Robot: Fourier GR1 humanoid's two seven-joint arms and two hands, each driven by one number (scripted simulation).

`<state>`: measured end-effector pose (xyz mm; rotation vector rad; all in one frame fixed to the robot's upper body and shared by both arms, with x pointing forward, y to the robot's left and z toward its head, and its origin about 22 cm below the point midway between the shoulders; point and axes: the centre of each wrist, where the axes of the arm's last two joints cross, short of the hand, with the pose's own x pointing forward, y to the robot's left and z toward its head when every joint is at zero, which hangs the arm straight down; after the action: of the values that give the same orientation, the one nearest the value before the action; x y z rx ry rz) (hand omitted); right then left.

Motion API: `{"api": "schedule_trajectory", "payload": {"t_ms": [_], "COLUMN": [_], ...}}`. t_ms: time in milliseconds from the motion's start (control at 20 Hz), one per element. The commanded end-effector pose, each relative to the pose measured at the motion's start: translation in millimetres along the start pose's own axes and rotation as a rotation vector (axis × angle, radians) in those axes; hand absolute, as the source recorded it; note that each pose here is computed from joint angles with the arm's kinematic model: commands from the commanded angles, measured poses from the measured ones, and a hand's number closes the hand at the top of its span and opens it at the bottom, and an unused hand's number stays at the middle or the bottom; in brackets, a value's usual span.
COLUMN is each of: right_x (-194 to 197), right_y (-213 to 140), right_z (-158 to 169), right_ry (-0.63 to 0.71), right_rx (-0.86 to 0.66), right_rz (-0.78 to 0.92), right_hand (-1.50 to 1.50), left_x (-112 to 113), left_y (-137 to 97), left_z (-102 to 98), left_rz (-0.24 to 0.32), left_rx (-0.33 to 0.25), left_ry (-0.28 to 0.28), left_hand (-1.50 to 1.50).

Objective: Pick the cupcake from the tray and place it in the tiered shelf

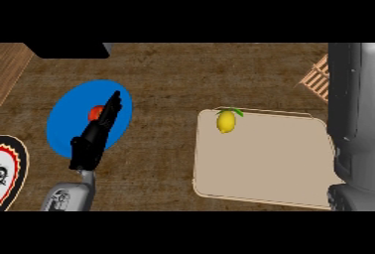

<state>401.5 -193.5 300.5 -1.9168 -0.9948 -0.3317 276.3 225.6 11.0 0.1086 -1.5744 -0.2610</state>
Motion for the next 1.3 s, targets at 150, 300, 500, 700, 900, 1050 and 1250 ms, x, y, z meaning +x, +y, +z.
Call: {"api": "schedule_trajectory", "payload": {"t_ms": [150, 300, 500, 700, 900, 1050, 1250], "right_x": [-0.4, -7.8, -26.1, -41.0, -59.1, -70.4, -80.7], "right_y": [-21.1, -3.4, 19.6, 40.4, 55.9, 73.7, 66.8], "right_z": [-35.7, -45.8, -57.8, -57.4, -69.5, -79.2, -96.1], "right_ry": [0.069, 0.052, 0.051, -0.011, -0.075, -0.008, 0.029], "right_rx": [-0.033, -0.056, -0.071, -0.105, -0.089, -0.112, -0.159], "right_rz": [0.08, 0.142, 0.152, 0.249, 0.2, 0.221, -0.094], "right_hand": [1.5, 1.5, 1.5, 1.5, 1.5, 1.5, 1.5], "left_x": [2.1, -2.4, 15.6, 7.2, 3.7, 1.9, 1.4], "left_y": [8.9, 5.3, 4.9, -3.3, -4.5, -5.1, 7.5], "left_z": [5.1, -7.4, -14.6, -3.3, -9.9, -25.7, -9.9], "left_rz": [0.009, -0.007, 0.01, 0.0, 0.014, -0.006, 0.003], "left_rx": [-0.007, -0.009, -0.001, -0.006, -0.017, -0.007, -0.01], "left_ry": [-0.003, 0.012, -0.012, -0.021, 0.012, -0.005, -0.005], "left_hand": [0.0, 0.0, 0.0, 0.0, 0.0, 0.0, 0.0]}}
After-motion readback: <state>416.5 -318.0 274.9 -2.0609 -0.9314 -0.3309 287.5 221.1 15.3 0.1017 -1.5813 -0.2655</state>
